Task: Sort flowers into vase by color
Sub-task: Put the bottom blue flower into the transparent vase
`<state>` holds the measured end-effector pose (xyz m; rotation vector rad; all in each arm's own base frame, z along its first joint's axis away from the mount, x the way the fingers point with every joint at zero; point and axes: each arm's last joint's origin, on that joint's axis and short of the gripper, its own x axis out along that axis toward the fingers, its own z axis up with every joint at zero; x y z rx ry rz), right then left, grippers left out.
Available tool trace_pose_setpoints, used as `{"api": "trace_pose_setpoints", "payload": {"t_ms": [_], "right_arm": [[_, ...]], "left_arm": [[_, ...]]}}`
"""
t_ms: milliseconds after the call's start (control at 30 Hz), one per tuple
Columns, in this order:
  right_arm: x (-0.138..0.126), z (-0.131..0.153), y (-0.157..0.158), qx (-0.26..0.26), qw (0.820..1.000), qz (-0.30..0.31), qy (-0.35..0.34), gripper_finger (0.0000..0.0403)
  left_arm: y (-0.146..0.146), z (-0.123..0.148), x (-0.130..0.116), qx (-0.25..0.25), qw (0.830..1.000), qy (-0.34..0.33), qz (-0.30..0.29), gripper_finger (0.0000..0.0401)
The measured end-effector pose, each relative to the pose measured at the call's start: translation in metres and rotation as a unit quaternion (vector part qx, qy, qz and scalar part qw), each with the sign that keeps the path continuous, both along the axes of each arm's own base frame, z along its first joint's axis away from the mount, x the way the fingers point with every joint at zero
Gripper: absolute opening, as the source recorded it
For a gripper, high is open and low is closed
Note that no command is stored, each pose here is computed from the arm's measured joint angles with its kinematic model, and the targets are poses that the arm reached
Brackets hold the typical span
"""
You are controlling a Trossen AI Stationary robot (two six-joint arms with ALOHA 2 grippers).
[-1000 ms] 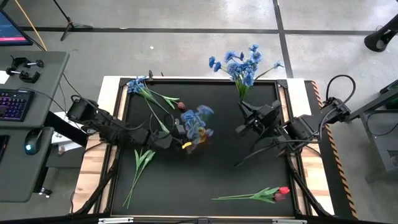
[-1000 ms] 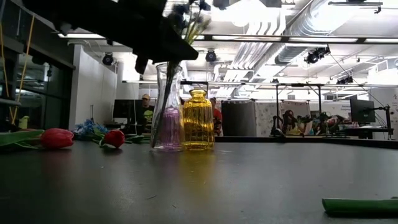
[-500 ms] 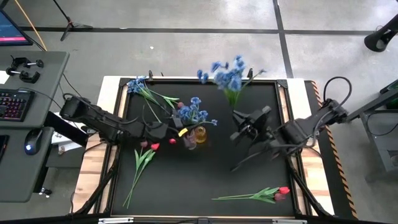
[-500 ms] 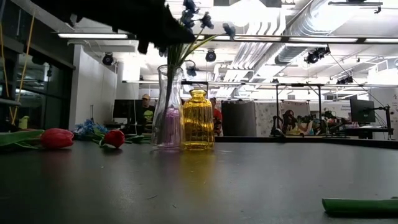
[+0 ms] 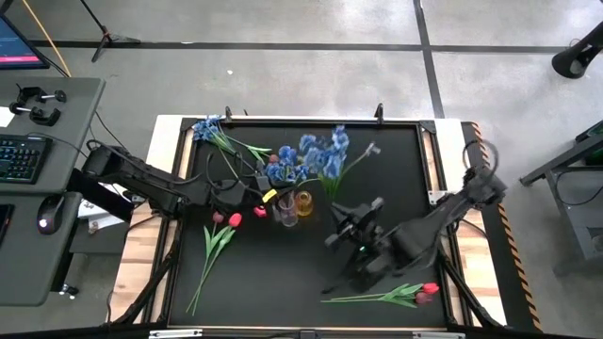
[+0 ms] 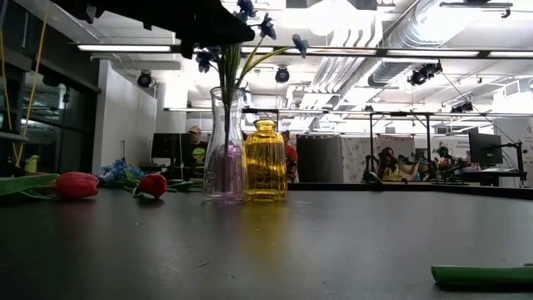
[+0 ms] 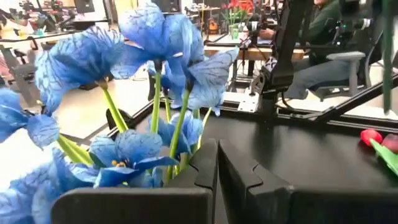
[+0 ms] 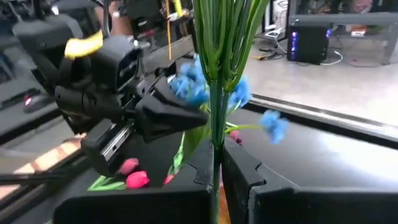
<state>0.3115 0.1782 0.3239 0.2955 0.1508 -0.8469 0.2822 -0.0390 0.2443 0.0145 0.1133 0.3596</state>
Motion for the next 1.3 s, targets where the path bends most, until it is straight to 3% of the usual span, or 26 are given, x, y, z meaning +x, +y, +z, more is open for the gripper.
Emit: {"api": "trace_pose_setpoints", "payload": {"t_ms": [200,400,467,533,667,733,867,1000,1133,1233,1300], "right_arm": [[0.033,-0.045,0.018,0.017,0.998,-0.029,-0.053,0.0000],[0.038,-0.039,0.018,0.007,0.999,-0.018,-0.043,0.0000],[0.038,-0.030,0.017,0.013,1.000,0.014,-0.018,0.0000],[0.046,-0.019,0.017,0.033,0.995,0.089,0.014,0.0000],[0.074,0.000,0.016,0.007,0.952,0.305,0.027,0.0000],[0.078,0.003,0.004,-0.008,0.945,0.325,0.039,0.0000],[0.079,0.005,-0.014,-0.029,0.947,0.312,0.072,0.0000],[0.070,0.005,-0.013,-0.034,0.942,0.316,0.109,0.0000],[0.043,-0.018,-0.010,-0.007,0.946,0.300,0.119,0.0000],[0.010,-0.032,-0.011,0.021,0.960,0.275,0.055,0.0000],[-0.009,-0.033,-0.013,0.023,0.964,0.261,-0.031,0.0000]], "left_arm": [[-0.003,-0.001,0.001,-0.027,0.998,-0.005,-0.048,0.0000],[-0.008,-0.001,0.001,-0.047,0.996,-0.008,-0.078,0.0000],[-0.010,-0.001,0.000,-0.047,0.996,-0.008,-0.081,0.0000],[-0.010,-0.001,0.000,-0.047,0.995,-0.008,-0.082,0.0000],[-0.010,-0.001,0.000,-0.047,0.995,-0.008,-0.082,0.0000],[-0.010,-0.001,0.000,-0.041,0.996,-0.007,-0.082,0.0000],[-0.010,0.000,0.000,-0.039,0.996,-0.009,-0.083,0.0000],[-0.011,0.000,0.000,-0.039,0.996,-0.007,-0.084,0.0000],[-0.011,-0.001,0.000,-0.042,0.996,-0.007,-0.083,0.0000],[-0.011,-0.001,0.000,-0.042,0.996,-0.006,-0.083,0.0000],[-0.011,-0.001,0.000,-0.037,0.996,-0.005,-0.083,0.0000]]}}
